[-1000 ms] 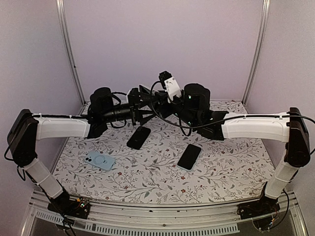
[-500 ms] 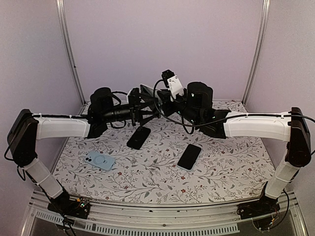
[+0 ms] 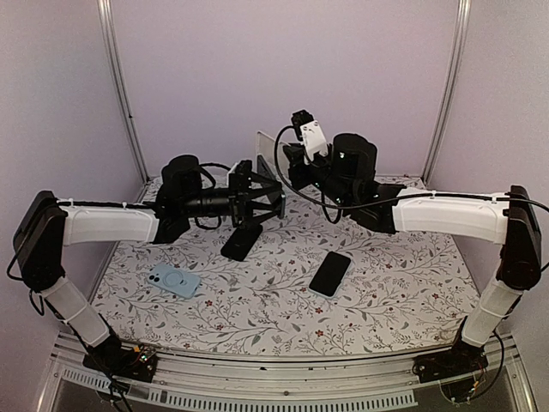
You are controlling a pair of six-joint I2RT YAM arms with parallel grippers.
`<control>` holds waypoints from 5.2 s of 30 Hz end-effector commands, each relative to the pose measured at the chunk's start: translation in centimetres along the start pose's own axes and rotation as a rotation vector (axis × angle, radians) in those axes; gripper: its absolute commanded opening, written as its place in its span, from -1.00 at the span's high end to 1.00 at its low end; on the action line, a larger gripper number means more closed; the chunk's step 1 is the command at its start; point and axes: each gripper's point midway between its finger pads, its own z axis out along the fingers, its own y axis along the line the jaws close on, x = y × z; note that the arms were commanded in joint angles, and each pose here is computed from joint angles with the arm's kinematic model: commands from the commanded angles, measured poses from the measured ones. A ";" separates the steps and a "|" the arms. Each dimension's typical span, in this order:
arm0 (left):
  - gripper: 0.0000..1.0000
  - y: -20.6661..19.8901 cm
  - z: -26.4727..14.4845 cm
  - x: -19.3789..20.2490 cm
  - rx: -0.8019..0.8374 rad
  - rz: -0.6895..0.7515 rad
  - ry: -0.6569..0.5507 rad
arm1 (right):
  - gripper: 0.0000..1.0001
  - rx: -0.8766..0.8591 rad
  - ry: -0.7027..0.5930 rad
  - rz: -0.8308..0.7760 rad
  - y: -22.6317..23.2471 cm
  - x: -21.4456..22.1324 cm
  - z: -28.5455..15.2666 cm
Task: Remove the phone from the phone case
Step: Remove the phone case from the phone, then place the phone case at the corner of the board, then place the phone at the center of the board.
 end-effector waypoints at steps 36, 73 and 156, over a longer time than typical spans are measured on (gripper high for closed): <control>0.38 -0.7 -1.5 -0.7 -0.063 0.173 -0.007 | 0.87 0.635 0.228 1.072 -26.9 24.2 -14.4; 0.39 1.7 -2.1 -1.0 -0.141 0.190 -0.008 | -0.78 0.663 0.499 0.889 -25.4 27.4 -19.0; -0.74 24.2 -6.5 17.9 -1.225 0.074 0.378 | -0.98 0.133 0.635 0.590 -15.3 21.1 -11.7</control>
